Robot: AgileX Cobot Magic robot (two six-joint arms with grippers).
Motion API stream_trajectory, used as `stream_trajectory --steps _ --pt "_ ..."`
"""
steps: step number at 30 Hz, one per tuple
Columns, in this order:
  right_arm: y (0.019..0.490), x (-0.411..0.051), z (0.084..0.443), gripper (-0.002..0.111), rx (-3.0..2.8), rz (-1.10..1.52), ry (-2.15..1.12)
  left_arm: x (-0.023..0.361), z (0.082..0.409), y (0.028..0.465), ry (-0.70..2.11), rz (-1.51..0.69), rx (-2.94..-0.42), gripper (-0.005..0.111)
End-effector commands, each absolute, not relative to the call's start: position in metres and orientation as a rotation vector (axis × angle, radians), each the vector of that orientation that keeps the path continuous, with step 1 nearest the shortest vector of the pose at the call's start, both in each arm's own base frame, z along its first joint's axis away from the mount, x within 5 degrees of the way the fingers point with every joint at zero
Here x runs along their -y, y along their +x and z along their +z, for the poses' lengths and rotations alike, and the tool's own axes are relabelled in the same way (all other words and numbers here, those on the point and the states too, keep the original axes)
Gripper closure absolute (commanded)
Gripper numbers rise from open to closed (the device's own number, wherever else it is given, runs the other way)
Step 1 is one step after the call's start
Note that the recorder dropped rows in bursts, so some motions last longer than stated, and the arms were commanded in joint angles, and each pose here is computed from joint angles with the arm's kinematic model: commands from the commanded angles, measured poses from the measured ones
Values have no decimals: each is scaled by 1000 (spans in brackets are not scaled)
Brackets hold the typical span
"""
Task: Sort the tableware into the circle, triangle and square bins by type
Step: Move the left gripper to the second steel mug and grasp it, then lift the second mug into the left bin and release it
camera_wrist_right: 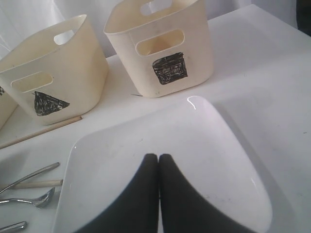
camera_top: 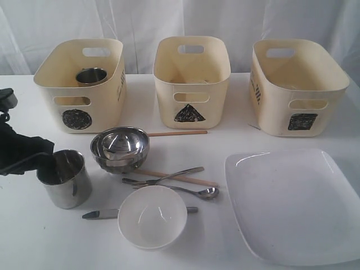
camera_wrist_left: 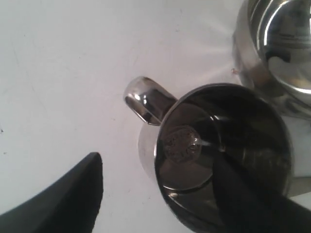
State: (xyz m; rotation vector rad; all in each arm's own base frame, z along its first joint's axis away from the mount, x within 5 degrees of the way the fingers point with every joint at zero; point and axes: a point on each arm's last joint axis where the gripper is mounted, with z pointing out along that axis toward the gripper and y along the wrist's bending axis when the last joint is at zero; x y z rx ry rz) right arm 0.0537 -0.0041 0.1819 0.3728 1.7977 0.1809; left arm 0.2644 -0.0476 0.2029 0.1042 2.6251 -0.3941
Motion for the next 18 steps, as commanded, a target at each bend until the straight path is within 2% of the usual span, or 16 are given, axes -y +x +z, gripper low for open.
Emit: stream_trajectory --steps 1,6,9,13,18 --pt "53 4 183 108 -1785 180 375 49 185 269 60 -418 -2683 40" --pt "54 4 183 108 -1783 180 374 49 172 271 49 -422 -2733 42" --pt "54 4 183 108 -1783 180 374 49 170 271 49 -425 -2743 61" --pt "54 4 183 108 -1783 180 374 51 169 268 62 -450 -2776 104" --pt "54 4 183 108 -1783 180 374 52 174 264 213 -452 -2774 107"
